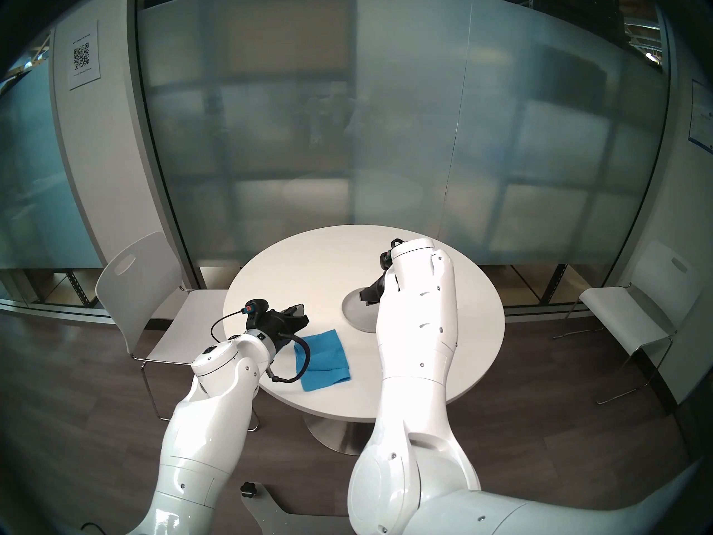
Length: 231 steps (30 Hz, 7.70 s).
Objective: Fold the napkin in half twice and place it beside the plate
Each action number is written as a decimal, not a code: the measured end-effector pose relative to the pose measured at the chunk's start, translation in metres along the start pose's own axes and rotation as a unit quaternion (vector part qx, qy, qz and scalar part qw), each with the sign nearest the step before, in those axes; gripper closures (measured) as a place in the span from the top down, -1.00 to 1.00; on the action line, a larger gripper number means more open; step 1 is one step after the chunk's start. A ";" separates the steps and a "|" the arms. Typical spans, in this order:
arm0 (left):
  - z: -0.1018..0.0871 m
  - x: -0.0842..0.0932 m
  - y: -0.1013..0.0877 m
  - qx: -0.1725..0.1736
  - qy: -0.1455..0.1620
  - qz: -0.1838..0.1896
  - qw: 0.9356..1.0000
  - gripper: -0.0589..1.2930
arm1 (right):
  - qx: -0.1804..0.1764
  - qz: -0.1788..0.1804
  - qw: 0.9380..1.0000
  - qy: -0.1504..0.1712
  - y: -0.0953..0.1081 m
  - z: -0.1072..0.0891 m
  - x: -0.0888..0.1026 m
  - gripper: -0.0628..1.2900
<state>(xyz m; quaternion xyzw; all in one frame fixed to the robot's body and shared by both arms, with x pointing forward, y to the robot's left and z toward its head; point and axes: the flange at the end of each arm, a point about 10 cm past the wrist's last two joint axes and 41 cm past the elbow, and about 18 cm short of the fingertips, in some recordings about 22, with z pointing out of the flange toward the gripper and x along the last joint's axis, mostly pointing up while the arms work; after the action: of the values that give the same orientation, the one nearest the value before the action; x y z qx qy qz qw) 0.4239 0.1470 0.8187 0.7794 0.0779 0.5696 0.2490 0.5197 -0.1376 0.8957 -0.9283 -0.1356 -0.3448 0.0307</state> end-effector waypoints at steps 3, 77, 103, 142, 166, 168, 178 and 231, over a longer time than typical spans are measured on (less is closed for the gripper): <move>0.000 0.000 0.000 0.002 0.001 -0.001 1.000 -0.42 | 0.009 0.001 1.000 -0.001 -0.001 0.003 -0.005 0.52; -0.011 0.012 -0.010 0.013 0.022 0.001 1.000 -0.36 | -0.035 0.118 0.991 0.045 -0.001 0.029 -0.054 -0.94; -0.013 0.013 -0.009 0.019 0.025 0.001 1.000 -0.36 | -0.060 0.156 0.986 0.007 -0.002 0.051 -0.064 -0.94; -0.013 0.012 -0.004 0.011 0.025 0.000 1.000 -0.36 | -0.049 0.078 0.996 0.019 -0.008 0.037 -0.083 -0.90; -0.011 0.013 -0.003 0.010 0.026 0.000 1.000 -0.36 | -0.014 0.040 0.998 0.038 -0.014 0.006 -0.119 -0.90; -0.011 0.013 -0.003 0.010 0.026 0.000 1.000 -0.36 | -0.012 0.037 0.998 0.040 -0.014 0.002 -0.122 -0.90; -0.013 0.016 0.002 0.000 0.030 0.000 1.000 -0.36 | 0.000 0.025 0.998 0.052 -0.021 -0.019 -0.137 -0.90; -0.018 0.015 0.009 0.002 0.031 -0.001 1.000 -0.34 | -0.041 0.076 0.996 0.010 0.008 0.034 -0.099 -0.90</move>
<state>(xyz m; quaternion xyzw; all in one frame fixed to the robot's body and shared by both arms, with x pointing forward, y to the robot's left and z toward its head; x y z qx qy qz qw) 0.4107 0.1510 0.8394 0.7619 0.0871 0.5931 0.2455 0.4715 -0.1635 0.8055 -0.9328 -0.0502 -0.3564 0.0204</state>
